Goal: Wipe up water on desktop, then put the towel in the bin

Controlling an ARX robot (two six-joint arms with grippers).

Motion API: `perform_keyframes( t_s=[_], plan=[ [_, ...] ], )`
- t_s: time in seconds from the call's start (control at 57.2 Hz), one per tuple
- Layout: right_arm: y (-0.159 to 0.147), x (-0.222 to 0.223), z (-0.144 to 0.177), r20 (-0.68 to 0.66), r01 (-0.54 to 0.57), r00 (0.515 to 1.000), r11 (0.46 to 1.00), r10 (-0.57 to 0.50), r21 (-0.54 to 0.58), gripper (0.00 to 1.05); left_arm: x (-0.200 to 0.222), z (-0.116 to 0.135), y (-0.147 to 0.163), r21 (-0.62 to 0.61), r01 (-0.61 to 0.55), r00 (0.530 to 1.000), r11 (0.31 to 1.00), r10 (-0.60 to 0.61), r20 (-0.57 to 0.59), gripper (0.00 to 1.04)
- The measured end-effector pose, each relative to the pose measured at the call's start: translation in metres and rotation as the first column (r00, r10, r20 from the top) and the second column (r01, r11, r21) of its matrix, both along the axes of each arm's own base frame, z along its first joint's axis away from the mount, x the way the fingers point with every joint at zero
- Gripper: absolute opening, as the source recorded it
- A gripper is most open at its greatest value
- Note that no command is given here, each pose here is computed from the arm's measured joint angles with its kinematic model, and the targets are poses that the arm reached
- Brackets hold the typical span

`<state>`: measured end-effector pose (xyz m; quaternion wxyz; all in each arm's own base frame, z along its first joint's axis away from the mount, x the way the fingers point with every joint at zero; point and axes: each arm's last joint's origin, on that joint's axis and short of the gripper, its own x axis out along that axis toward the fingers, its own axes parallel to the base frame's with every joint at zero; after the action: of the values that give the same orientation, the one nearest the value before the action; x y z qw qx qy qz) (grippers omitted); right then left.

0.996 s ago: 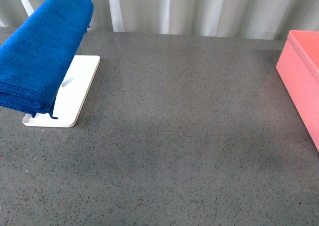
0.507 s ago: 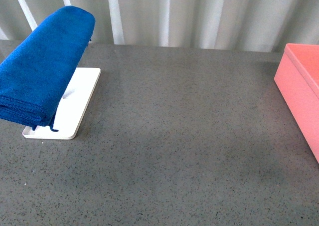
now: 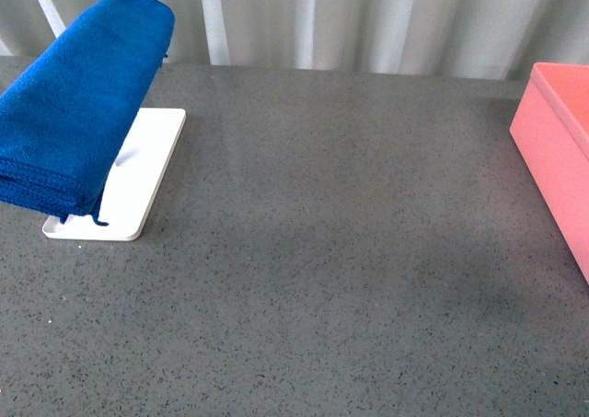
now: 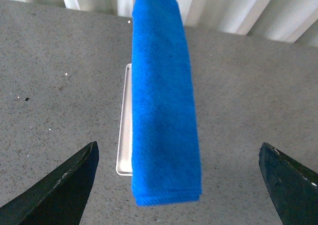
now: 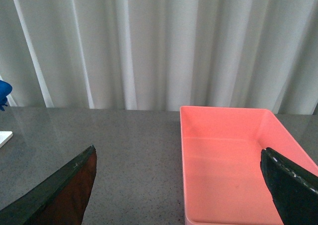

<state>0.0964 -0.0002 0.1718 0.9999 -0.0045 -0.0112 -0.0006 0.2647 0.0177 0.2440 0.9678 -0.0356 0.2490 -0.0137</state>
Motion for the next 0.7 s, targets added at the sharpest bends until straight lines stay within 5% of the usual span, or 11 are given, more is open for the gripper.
perform_keyframes(
  t_s=[0.332, 0.699],
  plan=[
    [0.0, 0.0, 0.0, 0.0, 0.0, 1.0, 1.0, 0.0, 0.0, 0.98, 0.11, -0.005, -0.007, 0.244, 0.143, 0.985, 0.959, -0.114, -0.13, 0.98],
    [0.0, 0.0, 0.0, 0.0, 0.0, 1.0, 1.0, 0.0, 0.0, 0.98, 0.152, -0.039, -0.014, 0.211, 0.12, 0.964, 0.97, -0.062, -0.26, 0.98]
  ],
)
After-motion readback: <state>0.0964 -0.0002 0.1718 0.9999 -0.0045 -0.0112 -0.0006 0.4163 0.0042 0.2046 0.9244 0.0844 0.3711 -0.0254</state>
